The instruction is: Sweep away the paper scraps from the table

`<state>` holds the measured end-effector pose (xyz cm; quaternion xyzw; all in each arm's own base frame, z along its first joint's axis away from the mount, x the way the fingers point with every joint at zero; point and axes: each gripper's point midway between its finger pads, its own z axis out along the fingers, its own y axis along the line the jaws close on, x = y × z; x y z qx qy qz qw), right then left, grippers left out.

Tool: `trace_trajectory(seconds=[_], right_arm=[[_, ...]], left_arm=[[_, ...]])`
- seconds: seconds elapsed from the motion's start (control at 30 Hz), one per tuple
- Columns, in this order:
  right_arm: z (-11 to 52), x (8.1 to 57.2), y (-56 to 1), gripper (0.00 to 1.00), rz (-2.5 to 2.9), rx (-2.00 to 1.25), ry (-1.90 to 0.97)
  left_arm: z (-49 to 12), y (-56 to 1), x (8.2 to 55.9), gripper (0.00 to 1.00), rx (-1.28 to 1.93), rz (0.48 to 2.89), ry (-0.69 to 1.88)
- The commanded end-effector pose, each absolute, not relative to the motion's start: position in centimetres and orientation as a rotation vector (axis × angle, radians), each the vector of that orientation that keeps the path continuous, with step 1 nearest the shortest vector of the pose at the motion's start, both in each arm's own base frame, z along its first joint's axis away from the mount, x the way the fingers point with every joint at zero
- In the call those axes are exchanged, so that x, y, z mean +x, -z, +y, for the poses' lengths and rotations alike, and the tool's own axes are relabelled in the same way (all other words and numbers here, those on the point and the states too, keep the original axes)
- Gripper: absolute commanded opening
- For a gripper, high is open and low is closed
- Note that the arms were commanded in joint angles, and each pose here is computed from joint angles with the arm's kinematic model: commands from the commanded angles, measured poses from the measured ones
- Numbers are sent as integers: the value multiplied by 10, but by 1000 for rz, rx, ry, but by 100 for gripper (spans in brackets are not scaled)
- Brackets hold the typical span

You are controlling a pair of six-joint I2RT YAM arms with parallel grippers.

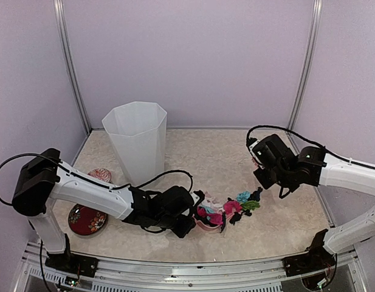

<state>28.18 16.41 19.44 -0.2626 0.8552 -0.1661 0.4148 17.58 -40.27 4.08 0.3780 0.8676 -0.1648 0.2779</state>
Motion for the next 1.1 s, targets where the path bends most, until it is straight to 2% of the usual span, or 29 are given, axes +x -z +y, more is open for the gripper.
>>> trace_trajectory(seconds=[0.0, 0.13, 0.37, 0.57, 0.87, 1.07], right_arm=[[158, 281, -168, 0, 2266, -563, 459], [169, 275, -141, 0, 2361, -605, 419], [217, 258, -128, 0, 2407, -708, 99], [258, 235, -135, 0, 2408, -809, -165], [284, 208, -162, 0, 2374, -867, -404], [271, 211, -189, 0, 2327, -802, -375]], left_arm=[[-401, -35, 157, 0, 1103, 2358, 437], [-405, -38, 152, 0, 1122, 2357, 468], [-420, -42, 149, 0, 1153, 2340, 518], [-429, -38, 155, 0, 1154, 2338, 510], [-429, -34, 164, 0, 1095, 2362, 520], [-427, -41, 169, 0, 1051, 2332, 536]])
